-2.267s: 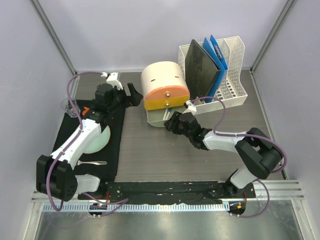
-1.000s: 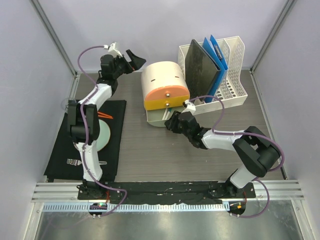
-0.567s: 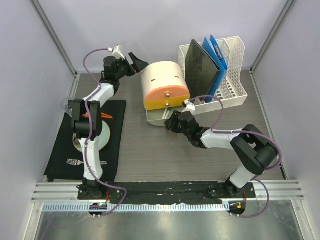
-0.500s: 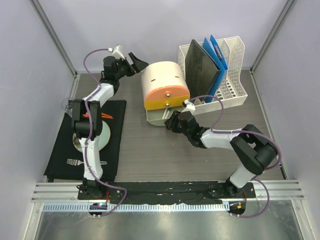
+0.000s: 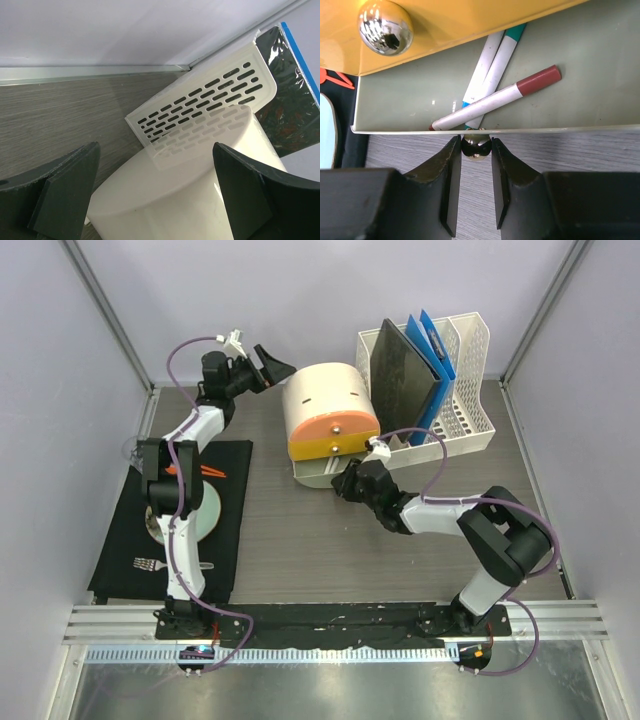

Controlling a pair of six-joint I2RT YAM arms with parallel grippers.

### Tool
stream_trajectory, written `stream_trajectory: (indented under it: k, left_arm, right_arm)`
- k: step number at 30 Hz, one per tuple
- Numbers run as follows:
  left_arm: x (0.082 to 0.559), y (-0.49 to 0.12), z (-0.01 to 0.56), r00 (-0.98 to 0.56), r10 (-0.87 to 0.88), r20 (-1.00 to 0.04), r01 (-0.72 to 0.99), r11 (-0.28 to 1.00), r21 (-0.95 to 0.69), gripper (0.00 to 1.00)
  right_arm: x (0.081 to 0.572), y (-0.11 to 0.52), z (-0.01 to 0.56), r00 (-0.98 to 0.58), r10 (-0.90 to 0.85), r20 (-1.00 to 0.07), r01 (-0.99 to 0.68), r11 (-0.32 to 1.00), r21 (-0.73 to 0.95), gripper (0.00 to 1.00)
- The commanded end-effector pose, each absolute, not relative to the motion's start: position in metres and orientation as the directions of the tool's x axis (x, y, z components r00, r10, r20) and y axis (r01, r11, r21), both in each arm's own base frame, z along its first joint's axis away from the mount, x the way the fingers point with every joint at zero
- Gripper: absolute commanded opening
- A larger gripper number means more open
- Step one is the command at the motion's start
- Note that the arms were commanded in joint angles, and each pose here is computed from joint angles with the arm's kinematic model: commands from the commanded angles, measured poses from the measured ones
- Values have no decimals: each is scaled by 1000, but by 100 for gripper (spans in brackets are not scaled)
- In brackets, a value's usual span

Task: Organize the desk
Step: Close the drawer in the storage box.

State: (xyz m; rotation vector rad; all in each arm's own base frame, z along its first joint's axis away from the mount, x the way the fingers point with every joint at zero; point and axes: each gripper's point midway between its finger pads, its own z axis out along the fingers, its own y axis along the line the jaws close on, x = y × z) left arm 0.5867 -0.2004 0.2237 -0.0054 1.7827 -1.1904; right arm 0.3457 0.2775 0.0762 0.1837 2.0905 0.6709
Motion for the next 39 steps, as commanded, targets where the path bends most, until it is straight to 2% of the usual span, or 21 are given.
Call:
stream_trajectory:
  k: [1,22,31,39]
  left_arm:
    - [566,-219,219,-602,-409,-686,518,453,-725,100]
    - [553,-224,216,-622,-370,-690,551,419,-722,100]
    - [548,-225,215,-628,-369,-685,557,402,-727,100]
    - [548,-213,221,-589,-386,-710,543,462,-702,100]
  right_arm:
    - [372,281,112,-474,424,-772,-159,821,549,29]
    - [423,275,130,-382,450,-807,-239,795,557,30]
    - [430,279,123,-392,443,-806,-261,787,559,33]
    - [414,272,126,-395,429,-812,-277,788,550,45]
